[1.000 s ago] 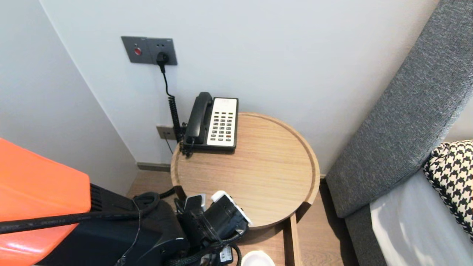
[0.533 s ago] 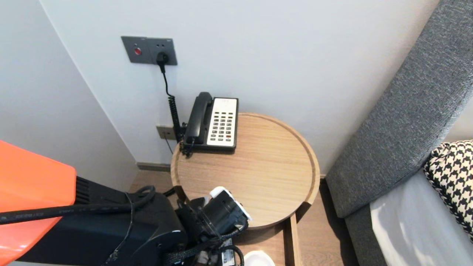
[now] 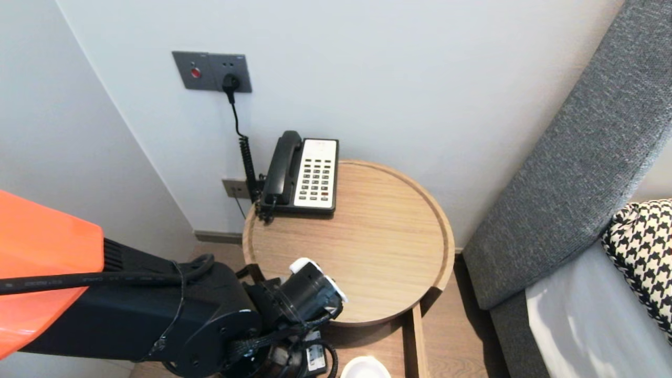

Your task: Take the remote control out of the drawer one by one and place them on the table

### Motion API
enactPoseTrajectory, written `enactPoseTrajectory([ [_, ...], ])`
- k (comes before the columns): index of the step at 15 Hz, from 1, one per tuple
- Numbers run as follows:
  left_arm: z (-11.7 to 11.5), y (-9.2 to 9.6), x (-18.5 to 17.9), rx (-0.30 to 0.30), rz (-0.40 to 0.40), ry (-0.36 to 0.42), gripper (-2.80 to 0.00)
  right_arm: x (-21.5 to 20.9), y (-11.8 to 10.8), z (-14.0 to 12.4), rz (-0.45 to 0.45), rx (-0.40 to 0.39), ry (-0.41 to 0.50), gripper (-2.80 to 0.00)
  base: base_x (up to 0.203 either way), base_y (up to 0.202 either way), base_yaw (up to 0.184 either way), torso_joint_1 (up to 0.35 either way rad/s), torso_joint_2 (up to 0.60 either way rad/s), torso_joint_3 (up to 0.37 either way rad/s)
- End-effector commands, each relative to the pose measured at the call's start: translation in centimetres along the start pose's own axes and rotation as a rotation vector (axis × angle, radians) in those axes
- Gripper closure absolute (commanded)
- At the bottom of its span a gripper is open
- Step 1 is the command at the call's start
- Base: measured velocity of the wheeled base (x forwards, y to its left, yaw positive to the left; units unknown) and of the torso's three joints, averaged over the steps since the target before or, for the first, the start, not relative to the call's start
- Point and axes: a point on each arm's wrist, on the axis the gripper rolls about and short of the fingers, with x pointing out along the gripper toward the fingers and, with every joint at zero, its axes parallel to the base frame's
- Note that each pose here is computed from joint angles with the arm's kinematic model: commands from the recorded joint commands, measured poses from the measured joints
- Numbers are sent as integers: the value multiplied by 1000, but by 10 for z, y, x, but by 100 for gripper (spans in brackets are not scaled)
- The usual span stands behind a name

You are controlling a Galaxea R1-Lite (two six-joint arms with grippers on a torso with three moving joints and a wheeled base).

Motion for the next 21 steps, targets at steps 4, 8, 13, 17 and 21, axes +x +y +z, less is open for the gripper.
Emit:
enactPoseTrajectory([
  [4,4,-4,-7,-30,-30,39,0,2,0,-7,0,0,26,0,0,0,0,0,0,0],
  [8,12,-3,-8,-53,-25,70,0,2,0,-7,0,0,26,0,0,0,0,0,0,0],
  [13,22,-6,-16,-89,-50,116,0,2,0,-7,0,0,26,0,0,0,0,0,0,0],
  [17,24,-10,-21,-92,-63,152,0,2,0,-7,0,0,26,0,0,0,0,0,0,0],
  [21,23,-7,-33,-92,-57,216,0,2,0,-7,0,0,26,0,0,0,0,0,0,0],
])
